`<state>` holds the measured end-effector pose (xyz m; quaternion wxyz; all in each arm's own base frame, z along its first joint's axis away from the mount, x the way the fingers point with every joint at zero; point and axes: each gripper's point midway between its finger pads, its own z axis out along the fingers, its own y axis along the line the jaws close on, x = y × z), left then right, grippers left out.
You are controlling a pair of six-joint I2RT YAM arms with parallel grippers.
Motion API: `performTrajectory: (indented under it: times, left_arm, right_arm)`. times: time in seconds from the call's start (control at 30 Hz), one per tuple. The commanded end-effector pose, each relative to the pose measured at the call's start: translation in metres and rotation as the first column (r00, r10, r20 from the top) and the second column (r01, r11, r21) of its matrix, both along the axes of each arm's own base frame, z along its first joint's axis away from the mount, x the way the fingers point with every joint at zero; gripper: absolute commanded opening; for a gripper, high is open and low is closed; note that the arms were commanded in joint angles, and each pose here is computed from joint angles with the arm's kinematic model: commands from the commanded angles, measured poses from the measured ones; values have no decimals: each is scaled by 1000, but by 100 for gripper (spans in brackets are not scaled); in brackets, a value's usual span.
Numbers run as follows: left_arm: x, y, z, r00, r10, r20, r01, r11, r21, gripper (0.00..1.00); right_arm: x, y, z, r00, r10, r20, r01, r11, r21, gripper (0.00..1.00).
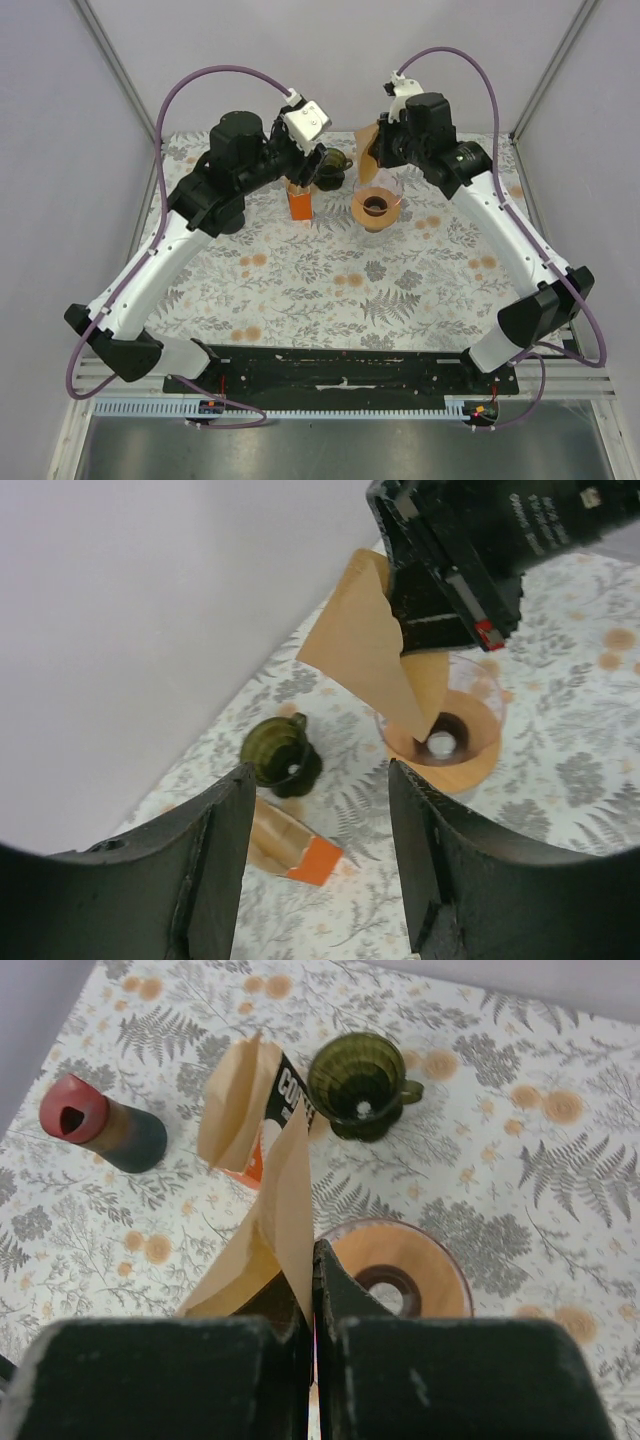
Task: Place the coffee filter in the dripper
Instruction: Place the coffee filter in the coffee dripper.
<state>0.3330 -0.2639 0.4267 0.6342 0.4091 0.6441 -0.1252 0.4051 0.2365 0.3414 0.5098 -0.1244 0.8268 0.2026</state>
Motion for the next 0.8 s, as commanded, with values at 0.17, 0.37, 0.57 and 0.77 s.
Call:
performTrajectory:
  times: [0.17, 0.37, 0.57, 0.77]
  left_arm:
    - [-9, -40, -25, 947, -89, -308, 28, 980, -198, 62]
    - [6, -58, -56, 887, -60, -458, -50, 973, -225, 60]
    - [18, -76, -75, 853, -67, -517, -74, 966, -248, 62]
    - [19, -99, -81, 840, -79, -536, -66, 967, -246, 71]
  right_arm:
    - [-5, -39, -35, 973, 2, -229, -37, 989, -146, 0]
    - [-6, -50, -60, 943, -24, -331, -46, 978, -201, 0]
    - [-9, -49, -84, 909, -24, -417, -72, 974, -213, 0]
    - [-8, -47, -90, 900, -32, -436, -67, 975, -210, 0]
